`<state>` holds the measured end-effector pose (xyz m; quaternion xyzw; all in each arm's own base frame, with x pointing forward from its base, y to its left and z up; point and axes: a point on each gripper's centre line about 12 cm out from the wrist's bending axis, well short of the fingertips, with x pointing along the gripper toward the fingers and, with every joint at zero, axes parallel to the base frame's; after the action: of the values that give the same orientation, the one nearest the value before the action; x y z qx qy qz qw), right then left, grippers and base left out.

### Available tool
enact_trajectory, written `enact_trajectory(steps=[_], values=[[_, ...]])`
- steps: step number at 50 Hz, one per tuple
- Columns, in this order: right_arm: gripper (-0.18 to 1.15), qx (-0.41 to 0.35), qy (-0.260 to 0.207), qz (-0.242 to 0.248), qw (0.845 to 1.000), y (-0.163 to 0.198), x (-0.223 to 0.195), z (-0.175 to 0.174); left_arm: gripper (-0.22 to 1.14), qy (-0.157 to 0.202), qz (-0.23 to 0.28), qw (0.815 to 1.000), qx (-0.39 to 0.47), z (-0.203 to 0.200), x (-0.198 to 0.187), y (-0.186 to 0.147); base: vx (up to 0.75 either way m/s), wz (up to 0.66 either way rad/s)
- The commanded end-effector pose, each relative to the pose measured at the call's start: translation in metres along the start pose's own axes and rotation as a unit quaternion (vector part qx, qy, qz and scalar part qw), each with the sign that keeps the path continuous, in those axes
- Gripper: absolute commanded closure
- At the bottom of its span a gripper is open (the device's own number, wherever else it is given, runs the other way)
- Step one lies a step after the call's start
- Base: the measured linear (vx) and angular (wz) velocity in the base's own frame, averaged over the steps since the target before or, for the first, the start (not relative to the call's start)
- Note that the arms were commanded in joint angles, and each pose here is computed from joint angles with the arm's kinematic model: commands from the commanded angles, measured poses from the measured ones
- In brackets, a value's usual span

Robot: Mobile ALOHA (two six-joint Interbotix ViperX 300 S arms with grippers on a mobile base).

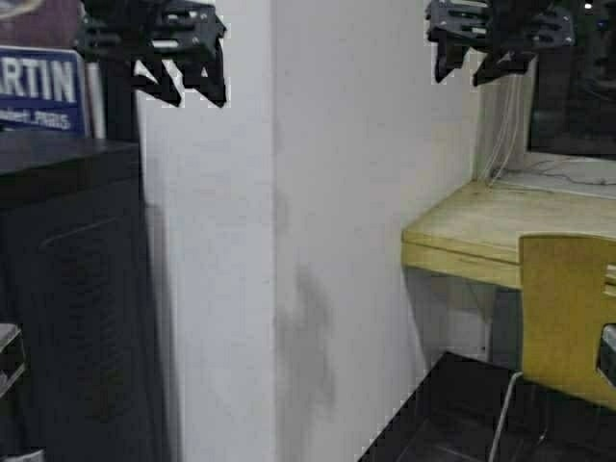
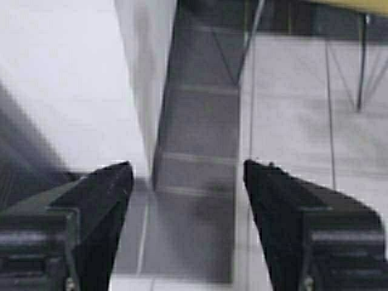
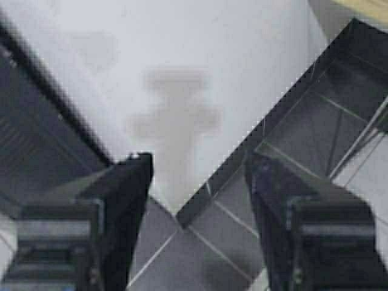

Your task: Push the chairs under the table

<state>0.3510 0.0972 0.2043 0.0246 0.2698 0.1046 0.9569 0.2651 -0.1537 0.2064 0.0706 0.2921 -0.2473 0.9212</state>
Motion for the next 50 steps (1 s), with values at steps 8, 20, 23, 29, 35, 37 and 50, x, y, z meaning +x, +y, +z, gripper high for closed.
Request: enact_trajectory(steps=[8,20,23,29,35,37,50], values=[[0.13,-0.003,-0.003,0.004,1.000,0.004,0.006,0.007,0.02,0.013,0.005,0.999,0.031,-0.007,-0.008,0.003,-0.34,0.16],[0.13,-0.003,0.008,0.005,1.000,0.004,0.007,0.002,0.02,-0.006,0.007,0.999,0.034,0.002,-0.006,0.004,-0.37,0.25],[0.13,-0.002,0.012,0.005,1.000,0.003,0.008,0.000,0.02,-0.006,0.007,0.999,0.034,0.003,-0.003,0.004,-0.34,0.27],[0.13,-0.002,0.012,0.006,1.000,0.004,0.008,0.001,0.02,0.004,0.009,0.999,0.033,0.002,0.007,0.006,-0.35,0.29],[0.13,-0.004,0.016,0.008,1.000,0.005,0.007,-0.001,0.02,0.003,0.009,1.000,0.030,0.006,0.008,0.006,-0.39,0.27],[0.13,-0.003,0.018,0.008,1.000,0.005,0.007,-0.002,0.02,0.001,0.009,1.000,0.030,0.007,0.007,0.005,-0.39,0.20],[0.13,-0.007,0.021,0.015,1.000,0.009,0.008,0.004,0.02,-0.008,0.009,1.000,0.027,0.011,0.003,0.005,-0.36,0.01]])
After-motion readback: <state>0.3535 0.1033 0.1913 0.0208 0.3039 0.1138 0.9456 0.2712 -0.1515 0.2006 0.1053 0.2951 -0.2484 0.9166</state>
